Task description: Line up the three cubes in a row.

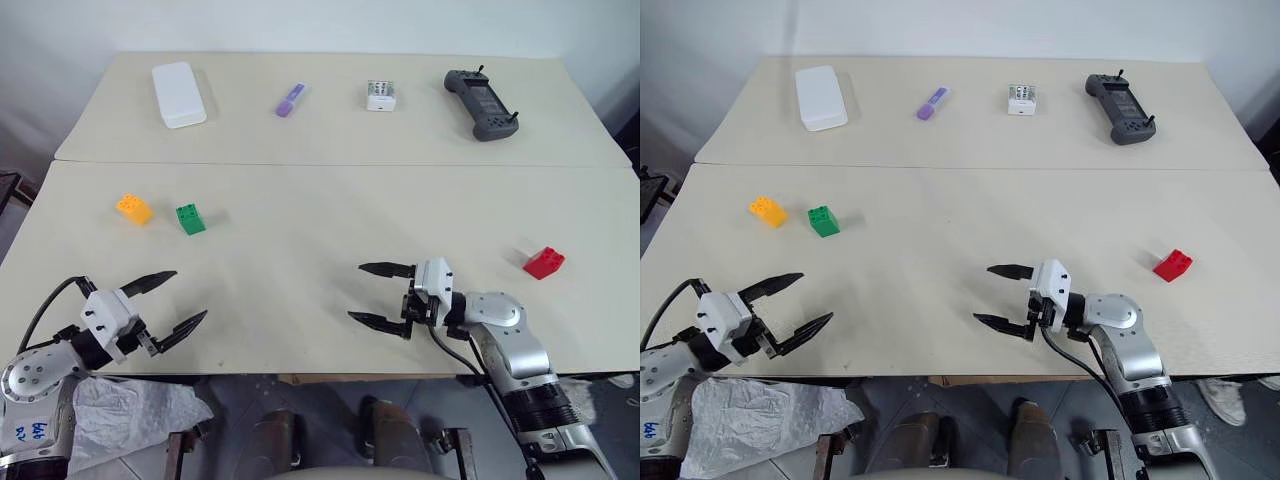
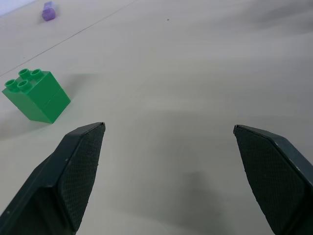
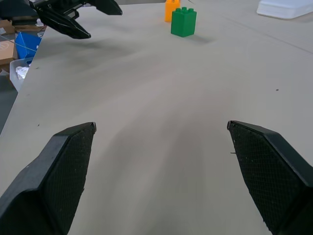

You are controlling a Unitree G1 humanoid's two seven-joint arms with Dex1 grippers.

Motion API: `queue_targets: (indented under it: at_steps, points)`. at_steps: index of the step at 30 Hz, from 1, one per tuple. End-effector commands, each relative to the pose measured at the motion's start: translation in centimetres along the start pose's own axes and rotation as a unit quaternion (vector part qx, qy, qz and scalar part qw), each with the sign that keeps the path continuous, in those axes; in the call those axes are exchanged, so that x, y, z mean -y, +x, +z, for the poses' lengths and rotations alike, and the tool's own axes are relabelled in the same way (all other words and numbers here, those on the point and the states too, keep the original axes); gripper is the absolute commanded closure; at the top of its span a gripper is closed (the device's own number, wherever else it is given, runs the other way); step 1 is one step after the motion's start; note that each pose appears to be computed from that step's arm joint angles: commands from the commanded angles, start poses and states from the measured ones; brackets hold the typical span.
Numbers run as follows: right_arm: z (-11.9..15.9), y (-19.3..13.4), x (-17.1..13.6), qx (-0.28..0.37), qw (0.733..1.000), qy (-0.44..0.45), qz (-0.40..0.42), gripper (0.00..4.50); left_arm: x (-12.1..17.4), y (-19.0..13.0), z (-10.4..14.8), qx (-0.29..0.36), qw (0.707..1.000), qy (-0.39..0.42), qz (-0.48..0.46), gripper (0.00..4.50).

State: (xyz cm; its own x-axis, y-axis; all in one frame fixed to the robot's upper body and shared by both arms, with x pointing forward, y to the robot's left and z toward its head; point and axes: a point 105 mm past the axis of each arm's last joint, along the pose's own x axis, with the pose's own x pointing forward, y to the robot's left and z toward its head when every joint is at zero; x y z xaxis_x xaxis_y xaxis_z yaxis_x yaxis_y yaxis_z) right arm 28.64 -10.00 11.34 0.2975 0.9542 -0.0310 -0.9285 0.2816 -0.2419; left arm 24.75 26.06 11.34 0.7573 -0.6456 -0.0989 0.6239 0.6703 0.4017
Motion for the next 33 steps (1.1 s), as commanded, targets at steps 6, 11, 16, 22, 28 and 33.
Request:
queue_targets:
  at_steps: [6,11,16,22,28,33]
  points:
    - [1.4,-1.5,1.0,0.015,0.999,-0.037,-0.035,0.0,0.4,0.2,2.9,0.06,0.995,-0.073,-0.015,0.01]
    - [4.3,-5.7,2.5,0.035,0.989,-0.041,-0.139,0.0,2.2,3.2,5.9,0.097,0.989,-0.071,-0.08,0.01]
    - [7.2,-11.1,2.4,0.028,0.963,-0.06,-0.262,0.0,5.0,6.3,6.2,0.101,0.978,-0.055,-0.174,0.01]
    - [5.9,-22.5,0.5,-0.038,0.872,-0.031,-0.487,0.0,7.7,11.0,6.5,0.135,0.962,-0.088,-0.218,0.01]
    - [2.0,-28.0,-1.6,-0.092,0.803,0.022,-0.589,0.0,9.4,12.1,6.5,0.133,0.952,-0.081,-0.264,0.01]
    - [2.9,-26.2,1.3,-0.059,0.801,0.041,-0.594,0.0,8.7,12.4,6.5,0.133,0.956,-0.074,-0.252,0.01]
